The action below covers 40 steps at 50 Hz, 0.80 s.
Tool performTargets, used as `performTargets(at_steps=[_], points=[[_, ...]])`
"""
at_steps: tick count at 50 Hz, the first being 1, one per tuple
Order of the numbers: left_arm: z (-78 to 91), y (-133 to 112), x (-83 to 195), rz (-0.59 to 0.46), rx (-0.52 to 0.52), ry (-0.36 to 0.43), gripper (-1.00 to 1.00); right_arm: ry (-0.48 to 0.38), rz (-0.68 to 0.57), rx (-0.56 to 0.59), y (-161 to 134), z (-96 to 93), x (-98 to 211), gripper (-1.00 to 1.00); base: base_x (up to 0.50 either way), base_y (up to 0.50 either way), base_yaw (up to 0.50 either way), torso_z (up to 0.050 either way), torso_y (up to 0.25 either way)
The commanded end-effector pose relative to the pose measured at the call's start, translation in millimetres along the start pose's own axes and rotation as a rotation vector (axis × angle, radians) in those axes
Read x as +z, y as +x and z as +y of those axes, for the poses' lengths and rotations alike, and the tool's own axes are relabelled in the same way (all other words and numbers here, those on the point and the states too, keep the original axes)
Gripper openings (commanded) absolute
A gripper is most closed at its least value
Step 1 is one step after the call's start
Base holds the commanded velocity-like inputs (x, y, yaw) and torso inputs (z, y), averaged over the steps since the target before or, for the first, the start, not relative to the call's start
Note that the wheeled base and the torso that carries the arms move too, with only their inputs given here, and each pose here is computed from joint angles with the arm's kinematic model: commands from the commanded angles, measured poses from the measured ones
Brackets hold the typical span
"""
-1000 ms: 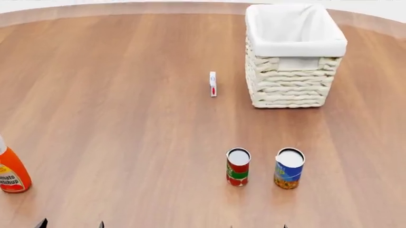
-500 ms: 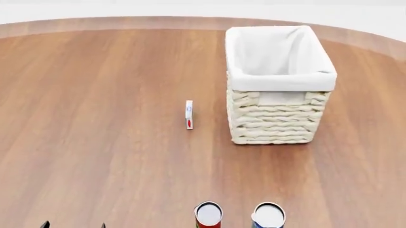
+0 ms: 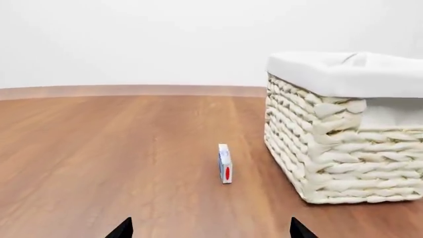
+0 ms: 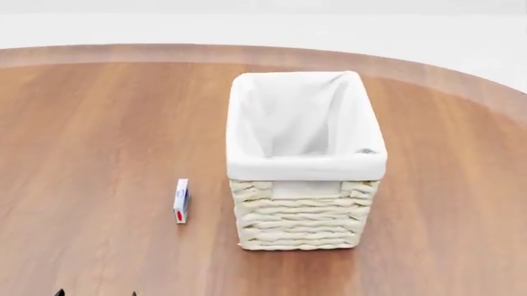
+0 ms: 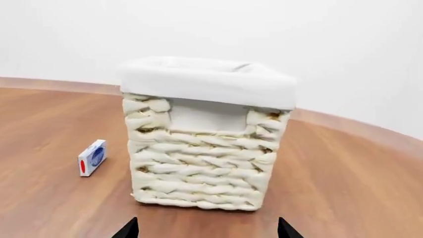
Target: Pick up the cream cheese box, and put it in the basket.
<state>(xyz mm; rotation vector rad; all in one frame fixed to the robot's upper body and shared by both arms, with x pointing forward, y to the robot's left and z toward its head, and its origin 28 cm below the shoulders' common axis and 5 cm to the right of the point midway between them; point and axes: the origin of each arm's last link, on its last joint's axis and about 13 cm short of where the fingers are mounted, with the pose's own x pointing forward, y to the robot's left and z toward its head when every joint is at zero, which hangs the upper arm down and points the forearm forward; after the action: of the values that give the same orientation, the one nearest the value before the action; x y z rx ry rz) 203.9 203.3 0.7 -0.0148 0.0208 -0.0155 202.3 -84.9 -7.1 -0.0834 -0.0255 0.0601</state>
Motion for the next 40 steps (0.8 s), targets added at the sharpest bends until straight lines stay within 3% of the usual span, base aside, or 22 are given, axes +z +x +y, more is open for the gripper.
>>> performTargets(at_steps=[1,20,40], points=[[1.9,0.0,0.5,0.002,0.007,-0.008,1.0,-0.013,-0.005,0.006,-1.1,1.6,-0.6,1.0,0.47,-0.34,0.0,0.0,0.015],[2.1,1.0,0.6,0.004,0.01,-0.007,1.0,-0.057,-0.023,-0.021,-0.4,2.4,0.1,1.0,0.44,-0.11,0.0,0.0,0.0],[1.4,0.9,-1.3,0.016,0.011,-0.004,1.0,-0.046,-0.032,-0.005,-1.5,3.1,-1.4,1.0,0.0,0.0,0.0,0.0,0.0]])
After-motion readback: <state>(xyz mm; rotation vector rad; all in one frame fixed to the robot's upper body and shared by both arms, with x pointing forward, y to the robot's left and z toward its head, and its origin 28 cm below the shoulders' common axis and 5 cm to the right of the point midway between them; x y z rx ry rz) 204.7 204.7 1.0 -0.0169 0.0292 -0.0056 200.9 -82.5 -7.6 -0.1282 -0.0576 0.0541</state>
